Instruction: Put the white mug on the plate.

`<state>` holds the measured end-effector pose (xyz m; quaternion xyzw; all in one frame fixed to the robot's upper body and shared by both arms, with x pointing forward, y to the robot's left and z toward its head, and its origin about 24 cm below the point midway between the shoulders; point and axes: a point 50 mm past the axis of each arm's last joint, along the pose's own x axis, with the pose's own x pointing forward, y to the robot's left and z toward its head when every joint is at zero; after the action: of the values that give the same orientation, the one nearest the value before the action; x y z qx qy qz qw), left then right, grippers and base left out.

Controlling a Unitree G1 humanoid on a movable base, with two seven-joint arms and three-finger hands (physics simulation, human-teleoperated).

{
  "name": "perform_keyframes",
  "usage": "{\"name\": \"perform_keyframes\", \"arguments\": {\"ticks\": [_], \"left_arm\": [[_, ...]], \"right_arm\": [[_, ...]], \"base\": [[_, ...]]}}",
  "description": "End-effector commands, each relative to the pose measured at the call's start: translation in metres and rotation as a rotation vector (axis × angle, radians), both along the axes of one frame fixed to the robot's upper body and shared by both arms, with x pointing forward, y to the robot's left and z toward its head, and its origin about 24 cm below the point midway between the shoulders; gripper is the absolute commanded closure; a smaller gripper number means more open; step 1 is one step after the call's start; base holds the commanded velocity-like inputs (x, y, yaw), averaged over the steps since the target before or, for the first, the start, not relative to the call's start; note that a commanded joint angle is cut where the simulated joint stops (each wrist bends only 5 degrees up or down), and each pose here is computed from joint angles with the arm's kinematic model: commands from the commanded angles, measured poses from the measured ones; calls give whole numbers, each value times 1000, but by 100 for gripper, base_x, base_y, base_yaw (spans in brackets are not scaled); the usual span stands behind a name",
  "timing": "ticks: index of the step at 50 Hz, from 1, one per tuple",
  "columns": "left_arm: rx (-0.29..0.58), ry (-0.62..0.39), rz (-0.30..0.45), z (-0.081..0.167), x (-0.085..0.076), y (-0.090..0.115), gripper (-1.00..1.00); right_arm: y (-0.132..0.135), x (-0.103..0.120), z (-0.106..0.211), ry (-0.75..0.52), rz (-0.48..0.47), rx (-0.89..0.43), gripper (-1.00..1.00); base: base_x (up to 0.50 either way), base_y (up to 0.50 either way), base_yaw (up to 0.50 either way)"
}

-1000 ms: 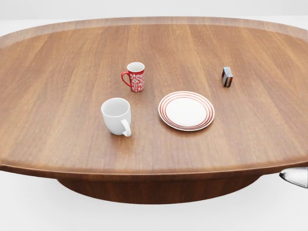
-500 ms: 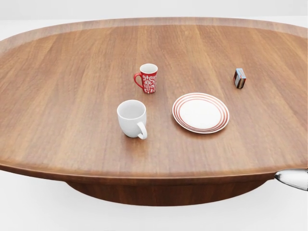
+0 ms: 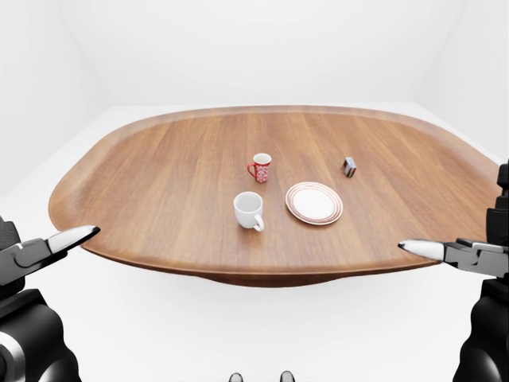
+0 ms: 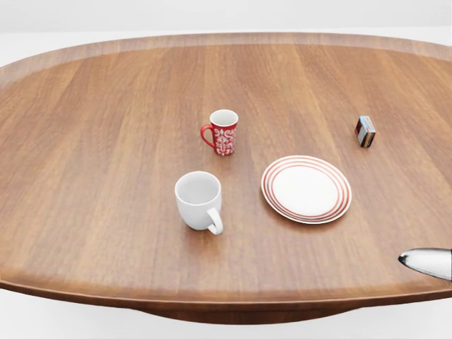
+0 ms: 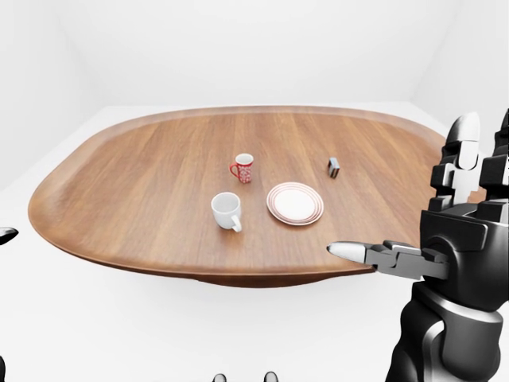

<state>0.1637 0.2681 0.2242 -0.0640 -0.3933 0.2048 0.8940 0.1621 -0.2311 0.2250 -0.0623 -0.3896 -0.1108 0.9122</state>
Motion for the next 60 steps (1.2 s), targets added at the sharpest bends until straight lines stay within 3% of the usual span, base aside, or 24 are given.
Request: {"name": "perform_keyframes", "arguments": {"ticks": [1,60], "left_arm": [[1,-1,-1,0,0,-1,-100],[4,5,-8,-1,1,-3,-100]], "right_arm": [[0,1,-1,7,0,2,-100],[1,4,-5,27,14,16,-100]], "base": [[26,5,0],[26,2,0]]}}
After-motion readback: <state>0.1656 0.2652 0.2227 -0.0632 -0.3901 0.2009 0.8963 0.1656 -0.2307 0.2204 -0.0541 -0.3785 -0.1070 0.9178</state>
